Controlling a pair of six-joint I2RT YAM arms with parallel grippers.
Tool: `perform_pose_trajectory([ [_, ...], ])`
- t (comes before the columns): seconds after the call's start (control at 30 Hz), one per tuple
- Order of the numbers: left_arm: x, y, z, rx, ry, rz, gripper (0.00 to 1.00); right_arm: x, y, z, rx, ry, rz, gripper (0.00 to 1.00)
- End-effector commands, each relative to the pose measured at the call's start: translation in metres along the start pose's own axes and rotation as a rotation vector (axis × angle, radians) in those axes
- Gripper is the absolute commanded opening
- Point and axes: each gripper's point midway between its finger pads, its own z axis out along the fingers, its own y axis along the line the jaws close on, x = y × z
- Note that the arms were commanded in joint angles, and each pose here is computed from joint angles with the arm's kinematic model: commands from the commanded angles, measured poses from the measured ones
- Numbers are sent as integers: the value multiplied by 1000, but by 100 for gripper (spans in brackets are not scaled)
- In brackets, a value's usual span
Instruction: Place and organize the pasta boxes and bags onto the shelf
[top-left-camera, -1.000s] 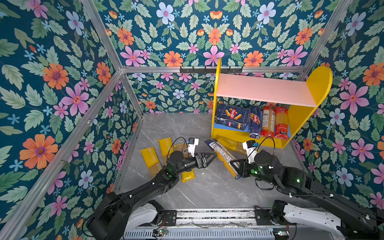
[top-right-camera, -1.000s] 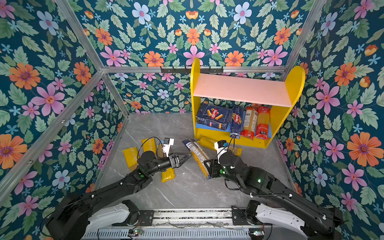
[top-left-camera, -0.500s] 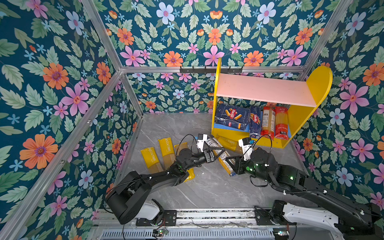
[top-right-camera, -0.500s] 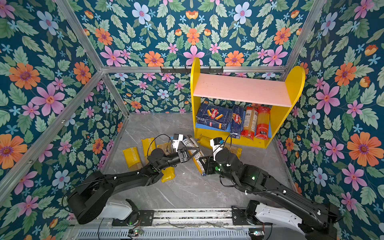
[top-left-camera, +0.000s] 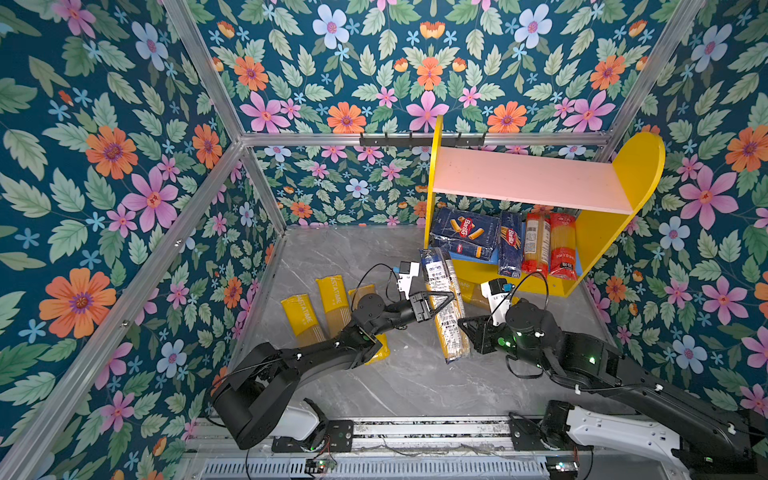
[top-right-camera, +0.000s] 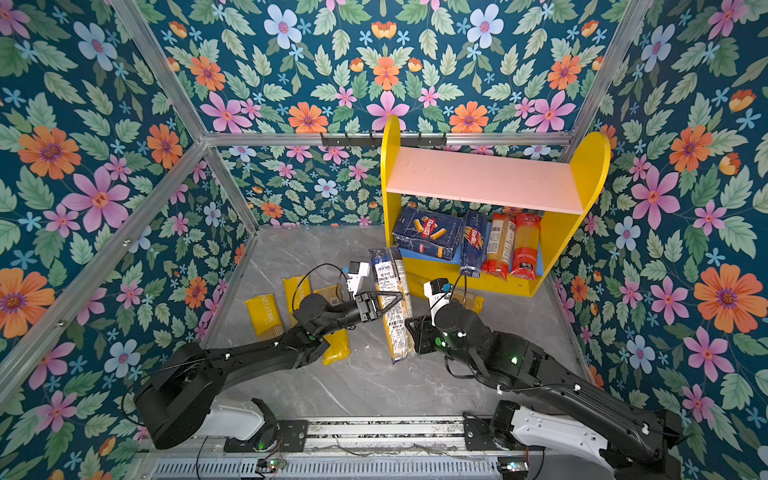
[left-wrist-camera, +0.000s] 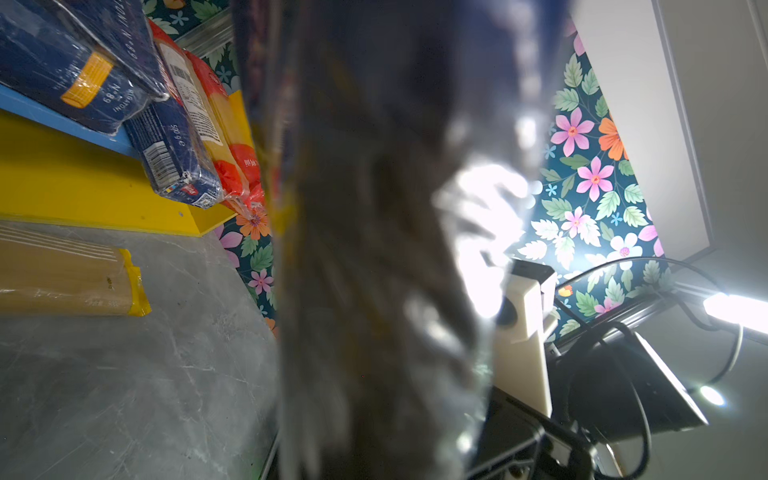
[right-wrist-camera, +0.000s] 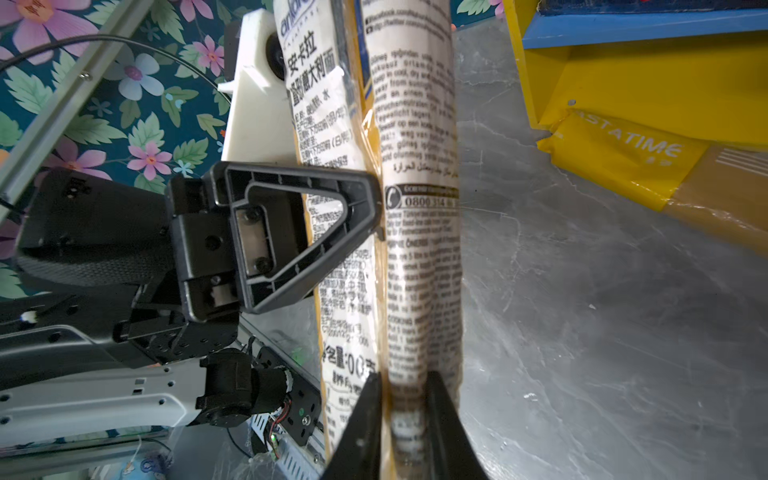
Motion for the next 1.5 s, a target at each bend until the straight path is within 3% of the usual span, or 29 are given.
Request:
perform_pose_trajectory([
  [0.0,-8,-14,2,17,-12,73,0,-18,23,-16,-123,-80,15,45],
  [0.07,-9,-19,2,15,-13,84,0,-18,21,-24,-133,-89,17,58],
  [0.2,-15,-28,4,16,-16,97,0,-12,16,-26,-129,-76,23,73],
  [0.67,-40,-73,28,33,17,168,0,-8,27,-20,-166,-47,-19,76],
  [1.13,-43,-81,32,44,28,159,0,-14,35,4,-112,-15,-73,75],
  [1.2,-44,-82,34,44,33,164,0,-13,34,9,-94,-4,-78,73],
  [1.33,-44,-82,34,29,38,177,0,-15,34,11,-72,1,-80,38],
  [1.43,-44,-73,35,-38,52,199,0,-16,35,10,-72,3,-85,24],
  [1.47,-44,-67,35,-75,60,211,8,-17,34,10,-68,2,-87,21],
])
